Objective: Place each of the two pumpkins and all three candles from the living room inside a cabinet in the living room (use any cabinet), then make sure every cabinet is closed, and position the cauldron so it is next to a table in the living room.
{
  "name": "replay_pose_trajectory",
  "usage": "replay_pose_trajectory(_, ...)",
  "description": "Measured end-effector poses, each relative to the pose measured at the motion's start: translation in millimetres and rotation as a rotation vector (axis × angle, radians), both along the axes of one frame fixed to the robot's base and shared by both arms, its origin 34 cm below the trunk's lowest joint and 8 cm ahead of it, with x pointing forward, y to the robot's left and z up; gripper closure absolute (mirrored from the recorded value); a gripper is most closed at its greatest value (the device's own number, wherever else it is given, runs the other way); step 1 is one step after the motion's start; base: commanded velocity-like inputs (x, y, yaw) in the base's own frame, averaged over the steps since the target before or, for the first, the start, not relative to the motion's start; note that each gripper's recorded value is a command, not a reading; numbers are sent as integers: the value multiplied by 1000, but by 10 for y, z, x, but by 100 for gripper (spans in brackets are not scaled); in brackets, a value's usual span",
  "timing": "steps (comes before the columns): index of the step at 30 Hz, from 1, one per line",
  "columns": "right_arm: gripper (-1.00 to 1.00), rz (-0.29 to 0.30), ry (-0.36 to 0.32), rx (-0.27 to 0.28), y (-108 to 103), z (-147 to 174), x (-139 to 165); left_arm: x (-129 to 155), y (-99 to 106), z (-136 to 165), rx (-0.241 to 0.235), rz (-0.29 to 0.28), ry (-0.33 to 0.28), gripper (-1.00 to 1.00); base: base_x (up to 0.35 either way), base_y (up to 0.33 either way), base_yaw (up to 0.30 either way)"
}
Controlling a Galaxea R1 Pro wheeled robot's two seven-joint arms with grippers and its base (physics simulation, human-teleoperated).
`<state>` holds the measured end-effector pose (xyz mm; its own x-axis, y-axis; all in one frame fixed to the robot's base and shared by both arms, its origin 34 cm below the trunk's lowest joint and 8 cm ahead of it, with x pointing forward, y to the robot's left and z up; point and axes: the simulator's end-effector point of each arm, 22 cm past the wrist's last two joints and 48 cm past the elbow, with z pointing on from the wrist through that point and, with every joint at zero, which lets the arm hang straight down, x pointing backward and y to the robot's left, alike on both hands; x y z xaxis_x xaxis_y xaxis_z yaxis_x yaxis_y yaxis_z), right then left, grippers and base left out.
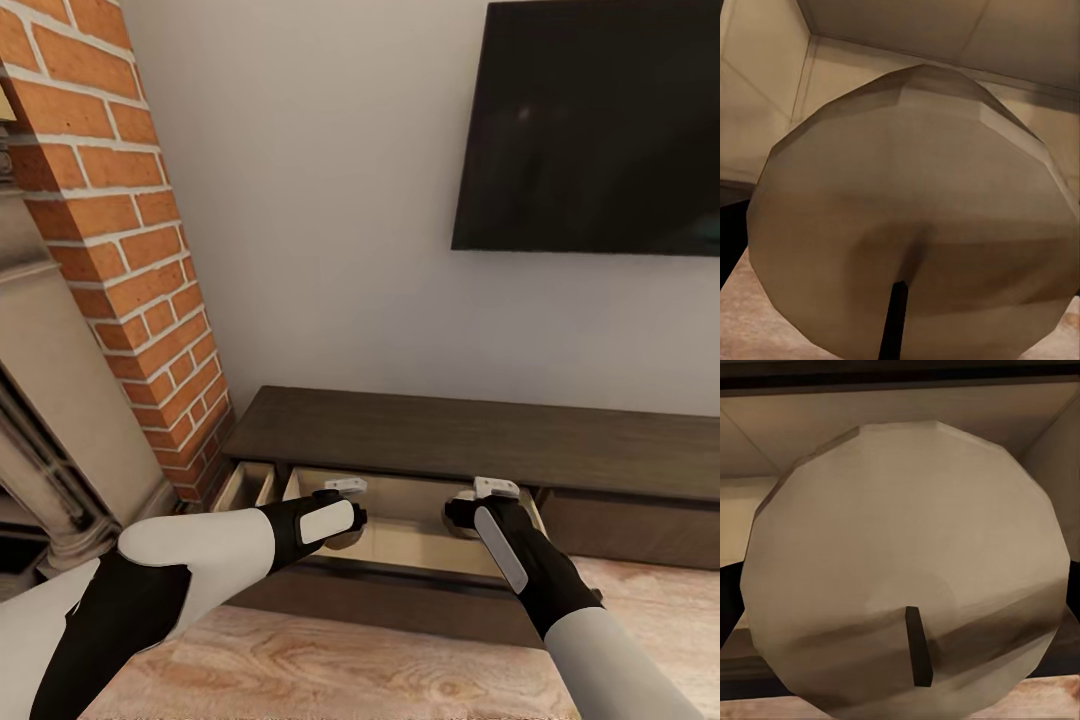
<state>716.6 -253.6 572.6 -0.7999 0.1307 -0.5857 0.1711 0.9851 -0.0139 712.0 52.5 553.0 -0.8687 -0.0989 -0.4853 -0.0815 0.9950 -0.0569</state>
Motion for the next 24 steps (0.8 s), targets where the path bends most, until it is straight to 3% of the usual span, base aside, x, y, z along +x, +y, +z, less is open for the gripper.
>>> replay_pose_trajectory(11, 100, -2, 54, 0, -12, -224, -106, -24, -6, -95, -2, 0, 15, 100, 220, 0, 0)
replay_pose_trajectory(24, 100, -35, 195, 5, -117, -707, -436, -52, -8, -219, -3, -1, 36, 100, 20, 0, 0)
